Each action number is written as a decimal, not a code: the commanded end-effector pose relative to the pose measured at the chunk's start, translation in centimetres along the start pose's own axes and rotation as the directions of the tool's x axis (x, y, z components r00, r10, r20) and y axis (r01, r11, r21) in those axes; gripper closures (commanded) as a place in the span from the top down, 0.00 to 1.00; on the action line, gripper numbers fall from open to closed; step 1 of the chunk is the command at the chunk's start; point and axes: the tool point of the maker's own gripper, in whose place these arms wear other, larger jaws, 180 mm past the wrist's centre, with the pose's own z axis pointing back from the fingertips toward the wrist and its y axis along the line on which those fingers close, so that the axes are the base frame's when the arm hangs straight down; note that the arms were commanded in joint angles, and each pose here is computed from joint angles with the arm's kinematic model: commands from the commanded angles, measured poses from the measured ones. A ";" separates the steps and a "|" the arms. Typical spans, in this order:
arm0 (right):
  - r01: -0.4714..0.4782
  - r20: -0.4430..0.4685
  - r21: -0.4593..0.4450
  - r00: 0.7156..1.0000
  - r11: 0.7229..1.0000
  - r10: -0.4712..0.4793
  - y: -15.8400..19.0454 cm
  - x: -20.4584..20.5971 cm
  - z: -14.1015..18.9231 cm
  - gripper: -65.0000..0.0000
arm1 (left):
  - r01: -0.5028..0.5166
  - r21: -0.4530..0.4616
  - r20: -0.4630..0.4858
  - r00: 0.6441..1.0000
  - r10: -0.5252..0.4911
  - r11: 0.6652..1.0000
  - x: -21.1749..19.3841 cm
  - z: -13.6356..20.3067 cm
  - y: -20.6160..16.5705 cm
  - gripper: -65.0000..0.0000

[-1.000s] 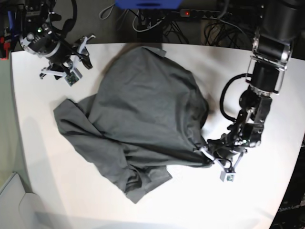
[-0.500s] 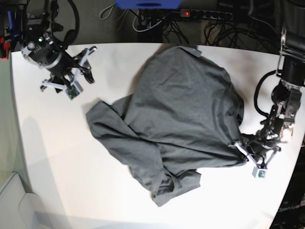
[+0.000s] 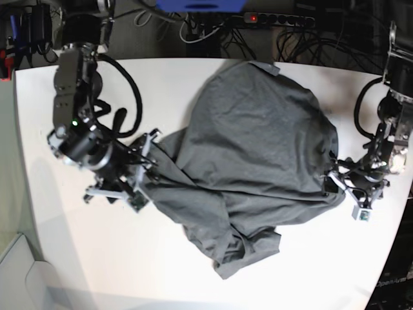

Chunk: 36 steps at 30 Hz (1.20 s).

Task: Layout the t-shirt on the table in an organized manner, then fold the t-shirt properly
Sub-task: 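Grasp the t-shirt with the right gripper and pull it outward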

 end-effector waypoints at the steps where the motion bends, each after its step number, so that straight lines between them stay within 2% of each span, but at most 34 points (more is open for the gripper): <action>1: -0.018 0.039 0.005 0.999 1.000 0.017 -0.2 1.6 -0.4 0.46 | -0.022 0.053 0.092 0.996 0.017 0.998 3.2 1.2 2.6 0.79; 4: -0.018 -0.003 0.079 1.000 0.997 0.018 1.3 1.3 -2.8 0.53 | -0.100 0.094 0.148 0.985 0.085 0.991 3.9 2.7 5.1 0.80; 7: 0.001 0.002 0.126 1.000 0.992 -0.002 1.7 1.2 -4.7 0.57 | -0.139 0.106 0.139 0.983 0.123 0.985 3.3 3.9 5.9 0.80; 12: 0.052 0.134 0.172 0.988 0.984 -0.076 1.7 2.9 -6.9 0.58 | -0.192 0.011 0.133 0.973 0.189 0.981 3.2 3.9 1.2 0.80; 19: 0.121 0.150 0.221 0.976 0.968 -0.156 1.3 2.5 -9.7 0.58 | -0.308 -0.129 0.053 0.947 0.317 0.943 1.3 1.5 -6.4 0.80; 23: 0.164 0.171 0.247 0.963 0.955 -0.210 1.5 2.1 -10.7 0.58 | -0.366 -0.129 -0.001 0.929 0.369 0.922 -1.5 0.4 -7.5 0.80; 27: 0.200 0.192 0.265 0.948 0.943 -0.255 1.4 1.9 -11.7 0.58 | -0.395 -0.099 -0.037 0.919 0.393 0.913 -4.1 -0.5 -7.0 0.80; 36: 0.273 0.190 0.283 0.924 0.919 -0.333 0.3 1.1 -13.6 0.58 | -0.416 -0.065 -0.085 0.908 0.411 0.907 -6.4 -1.2 -6.3 0.80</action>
